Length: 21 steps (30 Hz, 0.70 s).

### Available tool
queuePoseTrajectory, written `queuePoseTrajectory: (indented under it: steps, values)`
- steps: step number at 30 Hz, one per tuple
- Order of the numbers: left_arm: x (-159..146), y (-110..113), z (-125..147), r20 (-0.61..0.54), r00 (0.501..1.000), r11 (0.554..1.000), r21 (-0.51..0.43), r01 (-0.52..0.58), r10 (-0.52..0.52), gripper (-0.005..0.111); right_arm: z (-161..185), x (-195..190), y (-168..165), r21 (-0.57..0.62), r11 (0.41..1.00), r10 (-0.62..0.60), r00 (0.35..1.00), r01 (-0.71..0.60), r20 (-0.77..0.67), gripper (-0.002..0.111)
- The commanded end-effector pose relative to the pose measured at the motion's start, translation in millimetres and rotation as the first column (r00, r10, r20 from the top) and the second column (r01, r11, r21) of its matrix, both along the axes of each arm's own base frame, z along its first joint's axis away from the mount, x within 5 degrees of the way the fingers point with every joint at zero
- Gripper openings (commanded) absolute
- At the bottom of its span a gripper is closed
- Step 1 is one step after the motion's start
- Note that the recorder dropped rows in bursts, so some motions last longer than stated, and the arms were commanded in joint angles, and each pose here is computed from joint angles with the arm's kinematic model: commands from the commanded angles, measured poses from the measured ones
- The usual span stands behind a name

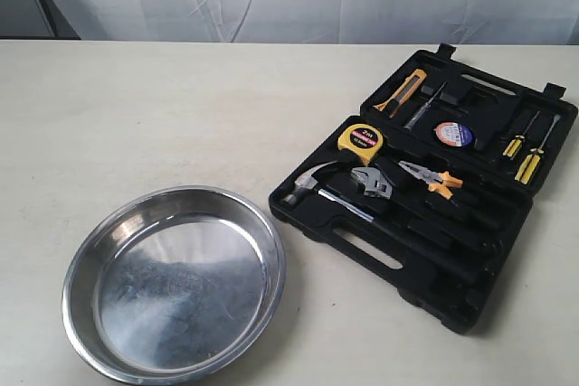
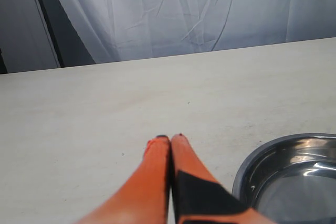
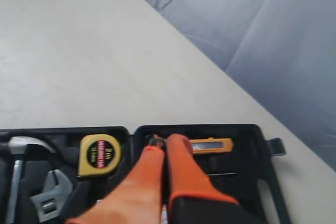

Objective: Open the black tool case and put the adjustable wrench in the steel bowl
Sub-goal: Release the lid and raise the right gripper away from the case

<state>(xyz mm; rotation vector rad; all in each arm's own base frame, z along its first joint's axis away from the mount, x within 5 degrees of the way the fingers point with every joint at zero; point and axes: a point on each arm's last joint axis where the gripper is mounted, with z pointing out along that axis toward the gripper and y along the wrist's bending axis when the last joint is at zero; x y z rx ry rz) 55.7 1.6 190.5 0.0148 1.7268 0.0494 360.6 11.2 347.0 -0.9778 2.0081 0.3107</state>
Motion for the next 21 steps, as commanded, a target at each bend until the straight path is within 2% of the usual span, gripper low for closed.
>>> queuePoseTrajectory:
  steps: [1, 6, 10, 11, 13, 15, 17, 19, 21]
  values:
    - [-0.2, 0.0, 1.7, 0.012, 1.000, 1.000, -0.004, -0.001, 0.001, 0.000, -3.4, -7.8, 5.3, 0.089, 0.996, 0.032, 0.998, -0.027, -0.060, -0.001]
    - [-0.2, 0.0, 1.7, 0.012, 1.000, 1.000, -0.004, -0.001, 0.001, 0.000, -29.0, -14.5, 2.7, 0.060, 0.998, -0.003, 0.991, 0.012, -0.137, -0.001]
    - [-0.2, 0.0, 1.7, 0.012, 1.000, 1.000, -0.004, -0.001, 0.001, 0.000, -56.4, -11.7, -0.5, -0.110, 0.982, -0.167, 0.973, 0.151, -0.156, -0.001]
    - [-0.2, 0.0, 1.7, 0.012, 1.000, 1.000, -0.004, -0.001, 0.001, 0.000, -56.4, -8.0, 0.0, -0.119, 0.972, -0.217, 0.968, 0.202, -0.123, -0.001]
    - [-0.2, 0.0, 1.7, 0.012, 1.000, 1.000, -0.004, -0.001, 0.001, 0.000, -52.4, 0.4, 8.6, -0.056, 0.945, -0.326, 0.943, 0.323, -0.065, -0.001]
    - [-0.2, 0.0, 1.7, 0.012, 1.000, 1.000, -0.004, -0.001, 0.001, 0.000, -46.9, 6.1, 21.2, 0.001, 0.925, -0.380, 0.925, 0.380, -0.010, -0.001]
    - [-0.2, 0.0, 1.7, 0.012, 1.000, 1.000, -0.004, -0.001, 0.001, 0.000, -41.6, 11.0, 33.8, -0.012, 0.925, -0.376, 0.921, 0.380, 0.105, -0.001]
    - [-0.2, 0.0, 1.7, 0.012, 1.000, 1.000, -0.004, -0.001, 0.001, 0.000, -39.2, 17.0, 45.1, -0.072, 0.928, -0.338, 0.909, 0.365, 0.244, -0.001]
    - [-0.2, 0.0, 1.7, 0.012, 1.000, 1.000, -0.004, -0.001, 0.001, 0.000, -42.4, 23.2, 47.0, -0.105, 0.923, -0.324, 0.895, 0.370, 0.308, -0.001]
